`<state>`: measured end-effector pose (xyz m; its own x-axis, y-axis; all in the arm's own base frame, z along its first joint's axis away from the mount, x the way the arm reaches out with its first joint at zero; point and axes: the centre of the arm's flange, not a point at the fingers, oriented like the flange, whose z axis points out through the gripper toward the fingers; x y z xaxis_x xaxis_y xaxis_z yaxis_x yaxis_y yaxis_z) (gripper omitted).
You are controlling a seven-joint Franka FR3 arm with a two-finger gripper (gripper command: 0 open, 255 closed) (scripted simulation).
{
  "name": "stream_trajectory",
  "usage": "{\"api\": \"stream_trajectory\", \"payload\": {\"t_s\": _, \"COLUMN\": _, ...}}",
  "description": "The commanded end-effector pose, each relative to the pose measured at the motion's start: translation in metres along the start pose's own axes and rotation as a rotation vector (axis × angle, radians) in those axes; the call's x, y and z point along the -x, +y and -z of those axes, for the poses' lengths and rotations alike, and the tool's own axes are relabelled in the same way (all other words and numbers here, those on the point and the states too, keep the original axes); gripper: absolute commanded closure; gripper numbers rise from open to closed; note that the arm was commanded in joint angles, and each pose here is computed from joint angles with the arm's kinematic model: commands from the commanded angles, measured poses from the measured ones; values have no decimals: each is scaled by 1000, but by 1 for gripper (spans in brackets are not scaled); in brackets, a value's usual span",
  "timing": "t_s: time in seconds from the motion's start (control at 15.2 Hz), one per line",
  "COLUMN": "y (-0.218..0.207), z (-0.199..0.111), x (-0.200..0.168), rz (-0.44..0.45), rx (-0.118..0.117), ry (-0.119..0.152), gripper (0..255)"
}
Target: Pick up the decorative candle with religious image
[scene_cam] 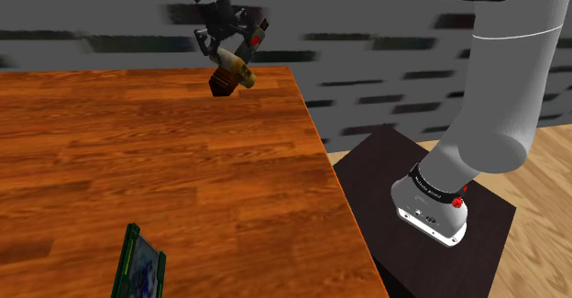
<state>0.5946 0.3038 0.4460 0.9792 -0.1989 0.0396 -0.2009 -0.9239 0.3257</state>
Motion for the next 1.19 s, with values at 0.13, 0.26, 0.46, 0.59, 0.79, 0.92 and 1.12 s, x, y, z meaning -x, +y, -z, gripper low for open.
{"api": "stream_trajectory", "payload": {"t_s": 0.13, "y": -9, "z": -19, "x": 1, "rz": -1, "rx": 2, "ry": 0, "gripper": 0}}
{"api": "stream_trajectory", "payload": {"t_s": 0.26, "y": -12, "z": -29, "x": 1, "rz": -1, "rx": 2, "ry": 0, "gripper": 0}}
{"api": "stream_trajectory", "payload": {"t_s": 0.46, "y": -13, "z": -32, "x": 1, "rz": -1, "rx": 2, "ry": 0, "gripper": 255}}
{"api": "stream_trajectory", "payload": {"t_s": 0.59, "y": -13, "z": -33, "x": 2, "rz": -1, "rx": 2, "ry": 0, "gripper": 255}}
{"api": "stream_trajectory", "payload": {"t_s": 0.79, "y": -13, "z": -33, "x": 2, "rz": -1, "rx": 2, "ry": 0, "gripper": 255}}
{"api": "stream_trajectory", "payload": {"t_s": 0.92, "y": -13, "z": -33, "x": 2, "rz": -1, "rx": 2, "ry": 0, "gripper": 255}}
{"api": "stream_trajectory", "payload": {"t_s": 1.12, "y": -11, "z": -27, "x": 1, "rz": -1, "rx": 2, "ry": 0, "gripper": 255}}
